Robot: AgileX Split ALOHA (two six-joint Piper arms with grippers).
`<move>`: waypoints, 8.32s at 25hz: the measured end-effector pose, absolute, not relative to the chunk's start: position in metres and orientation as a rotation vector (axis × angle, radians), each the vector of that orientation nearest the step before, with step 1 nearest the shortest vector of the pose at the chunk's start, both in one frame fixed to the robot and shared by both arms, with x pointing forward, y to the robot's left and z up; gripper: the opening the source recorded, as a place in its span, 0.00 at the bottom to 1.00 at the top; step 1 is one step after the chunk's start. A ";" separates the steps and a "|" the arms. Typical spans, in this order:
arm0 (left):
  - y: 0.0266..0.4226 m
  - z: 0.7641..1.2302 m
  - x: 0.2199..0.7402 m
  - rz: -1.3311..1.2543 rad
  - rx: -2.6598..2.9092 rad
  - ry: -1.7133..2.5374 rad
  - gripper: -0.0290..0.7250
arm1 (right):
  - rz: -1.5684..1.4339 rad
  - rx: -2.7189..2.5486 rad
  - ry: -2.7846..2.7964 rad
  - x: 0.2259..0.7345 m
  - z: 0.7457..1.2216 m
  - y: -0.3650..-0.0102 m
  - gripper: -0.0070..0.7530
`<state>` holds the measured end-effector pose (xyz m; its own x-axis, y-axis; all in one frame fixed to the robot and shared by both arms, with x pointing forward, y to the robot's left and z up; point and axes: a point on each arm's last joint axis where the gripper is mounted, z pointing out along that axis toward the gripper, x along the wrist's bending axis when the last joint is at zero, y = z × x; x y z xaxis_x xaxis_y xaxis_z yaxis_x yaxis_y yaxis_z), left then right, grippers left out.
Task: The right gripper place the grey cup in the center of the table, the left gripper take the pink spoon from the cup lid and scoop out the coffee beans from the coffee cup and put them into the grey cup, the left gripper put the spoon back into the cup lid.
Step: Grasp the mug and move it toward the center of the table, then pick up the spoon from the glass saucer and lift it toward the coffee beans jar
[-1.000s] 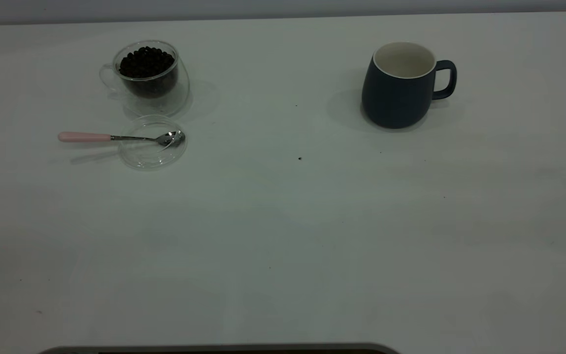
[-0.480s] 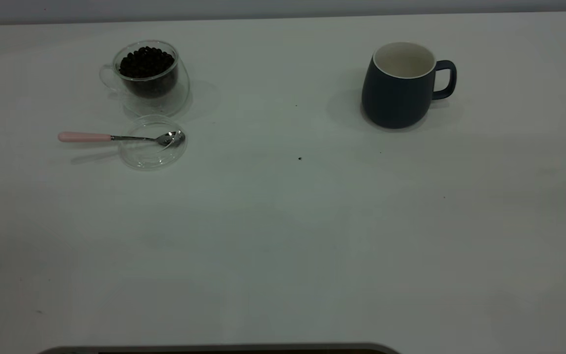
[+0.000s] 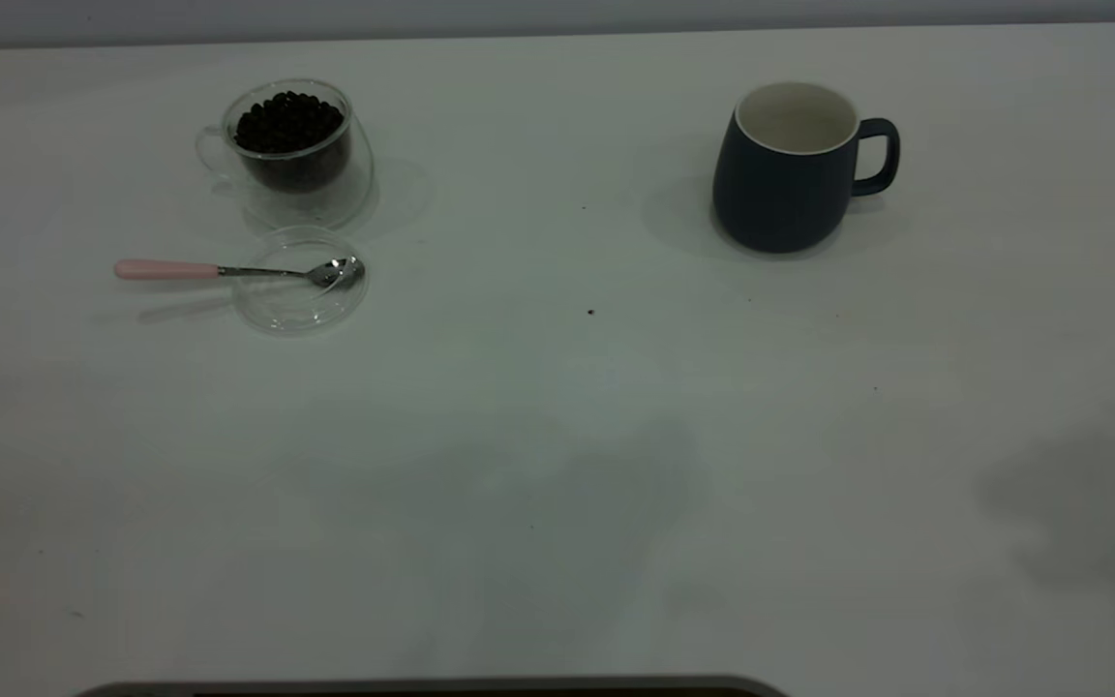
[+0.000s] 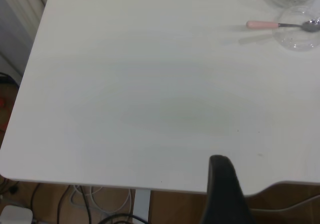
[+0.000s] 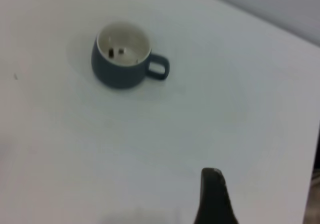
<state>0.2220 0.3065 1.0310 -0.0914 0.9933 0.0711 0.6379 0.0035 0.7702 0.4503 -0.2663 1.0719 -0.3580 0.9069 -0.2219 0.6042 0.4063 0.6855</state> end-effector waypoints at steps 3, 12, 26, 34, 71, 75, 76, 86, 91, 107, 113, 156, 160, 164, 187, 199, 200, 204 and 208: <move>0.307 1.031 0.222 0.911 1.677 1.777 0.75 | 0.602 1.323 2.187 0.501 1.054 -0.258 0.73; 0.307 1.031 0.222 0.909 1.678 1.779 0.75 | 0.292 1.263 2.563 0.610 0.933 -0.245 0.73; 0.307 1.031 0.222 0.909 1.678 1.779 0.75 | 0.146 0.446 2.624 0.676 0.815 -0.280 0.73; 0.307 1.031 0.222 0.909 1.678 1.779 0.75 | 0.106 0.169 2.547 0.682 0.793 -0.268 0.73; 0.307 1.031 0.222 0.909 1.678 1.779 0.75 | 0.274 -0.044 2.479 0.664 0.797 -0.149 0.73; 0.307 1.031 0.222 0.909 1.679 1.780 0.75 | 0.298 -0.095 2.464 0.658 0.798 -0.130 0.73; 0.307 1.031 0.222 0.909 1.679 1.780 0.75 | 0.304 -0.106 2.461 0.657 0.798 -0.126 0.73; 0.307 1.031 0.222 0.909 1.679 1.780 0.75 | 0.358 -0.205 2.423 0.641 0.788 -0.089 0.73; 0.307 1.031 0.222 0.909 1.679 1.780 0.75 | 0.417 -0.159 2.394 0.637 0.790 -0.076 0.73; 0.307 1.031 0.222 0.909 1.679 1.780 0.75 | 0.342 0.427 2.648 0.647 0.810 -0.161 0.73; 0.307 1.031 0.222 0.909 1.679 1.780 0.75 | 0.552 1.246 2.614 0.638 0.909 -0.208 0.73; 0.307 1.031 0.222 0.908 1.679 1.780 0.75 | 0.981 1.405 1.913 0.241 1.042 -0.293 0.73; 0.307 1.031 0.222 0.908 1.679 1.780 0.75 | 1.026 1.366 1.869 0.231 1.041 -0.295 0.73; 0.307 1.031 0.222 0.909 1.679 1.781 0.75 | 1.029 1.360 1.877 0.231 1.041 -0.295 0.73; 0.307 1.031 0.222 0.909 1.679 1.781 0.75 | 1.013 1.475 1.774 0.232 1.041 -0.292 0.73; 0.307 1.031 0.222 0.911 1.673 1.779 0.75 | 1.013 1.475 1.774 0.232 1.041 -0.292 0.73; 0.307 1.031 0.222 0.911 1.673 1.779 0.75 | 1.013 1.475 1.774 0.232 1.041 -0.292 0.73; 0.305 1.037 0.223 0.913 1.631 1.751 0.74 | 1.013 1.475 1.774 0.232 1.041 -0.292 0.73; 0.299 1.062 0.246 0.847 1.529 1.705 0.69 | 1.013 1.475 1.774 0.232 1.041 -0.292 0.73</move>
<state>0.2461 0.2993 1.0618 -0.0730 0.9951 -0.0668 0.5483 0.0960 0.8308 0.2315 -0.2918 1.0415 -0.1919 0.9813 0.0165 0.5130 0.0860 0.8541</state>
